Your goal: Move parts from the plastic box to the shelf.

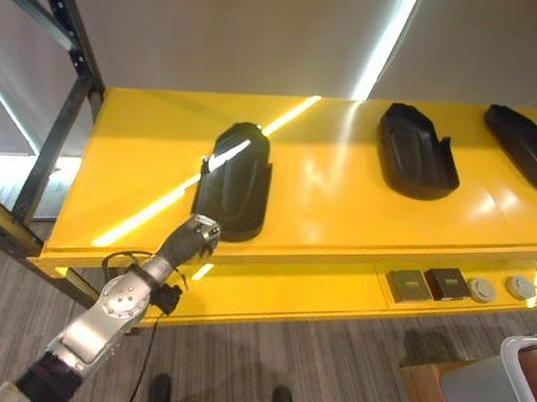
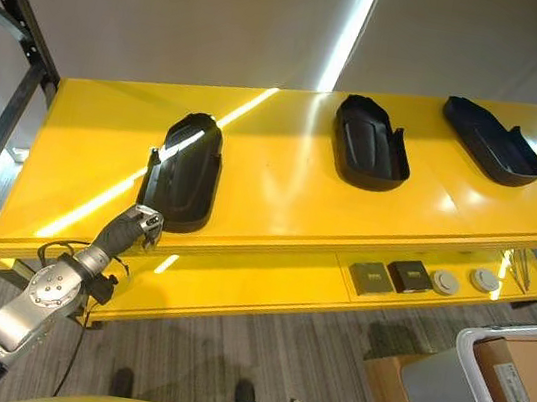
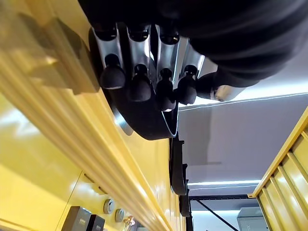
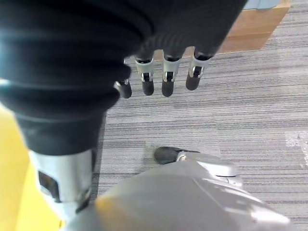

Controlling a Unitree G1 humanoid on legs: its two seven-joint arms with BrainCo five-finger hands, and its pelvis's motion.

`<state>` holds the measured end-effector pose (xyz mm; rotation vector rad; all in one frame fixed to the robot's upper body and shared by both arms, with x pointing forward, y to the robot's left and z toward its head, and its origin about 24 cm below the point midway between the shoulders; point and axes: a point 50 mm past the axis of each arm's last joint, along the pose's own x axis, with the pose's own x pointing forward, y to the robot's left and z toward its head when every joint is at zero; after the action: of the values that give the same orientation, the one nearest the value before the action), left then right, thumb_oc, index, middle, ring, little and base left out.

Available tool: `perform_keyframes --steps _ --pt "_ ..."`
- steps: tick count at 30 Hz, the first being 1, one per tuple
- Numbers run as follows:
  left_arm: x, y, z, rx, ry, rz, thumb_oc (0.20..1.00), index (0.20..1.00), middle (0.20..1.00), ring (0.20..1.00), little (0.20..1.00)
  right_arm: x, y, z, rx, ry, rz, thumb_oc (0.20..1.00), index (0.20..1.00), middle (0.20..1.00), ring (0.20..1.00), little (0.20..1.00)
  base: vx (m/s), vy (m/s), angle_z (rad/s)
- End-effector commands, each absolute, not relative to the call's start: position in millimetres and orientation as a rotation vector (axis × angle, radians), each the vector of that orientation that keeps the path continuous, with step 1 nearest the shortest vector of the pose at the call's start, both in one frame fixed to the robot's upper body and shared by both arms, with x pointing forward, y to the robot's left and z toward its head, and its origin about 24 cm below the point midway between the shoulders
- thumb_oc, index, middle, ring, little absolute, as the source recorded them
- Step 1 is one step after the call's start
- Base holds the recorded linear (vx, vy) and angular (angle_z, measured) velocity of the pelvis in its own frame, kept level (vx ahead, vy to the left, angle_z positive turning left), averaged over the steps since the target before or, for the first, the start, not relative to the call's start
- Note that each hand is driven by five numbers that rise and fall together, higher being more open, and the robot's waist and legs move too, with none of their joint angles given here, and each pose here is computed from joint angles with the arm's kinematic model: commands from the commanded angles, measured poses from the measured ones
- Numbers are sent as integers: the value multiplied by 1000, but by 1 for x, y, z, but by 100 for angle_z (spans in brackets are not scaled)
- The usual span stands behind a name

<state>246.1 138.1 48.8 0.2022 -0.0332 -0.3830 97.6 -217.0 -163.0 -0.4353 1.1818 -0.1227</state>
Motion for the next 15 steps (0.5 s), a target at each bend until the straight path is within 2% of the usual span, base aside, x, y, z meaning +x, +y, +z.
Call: perform_keyframes --steps 1,8,15 --pt "266 136 85 207 -236 -323 200 200 200 200 200 97 -192 -167 -414 1172 -79 1000 1000 1000 1000 1000 36 -8 -4" --pt "293 125 90 234 -258 -244 200 200 200 200 200 91 -194 -168 -434 1183 -88 1000 1000 1000 1000 1000 28 -11 -4" --pt "305 132 95 257 -274 -166 200 200 200 200 200 90 -194 -168 -434 1177 -94 1000 1000 1000 1000 1000 25 -8 -5"
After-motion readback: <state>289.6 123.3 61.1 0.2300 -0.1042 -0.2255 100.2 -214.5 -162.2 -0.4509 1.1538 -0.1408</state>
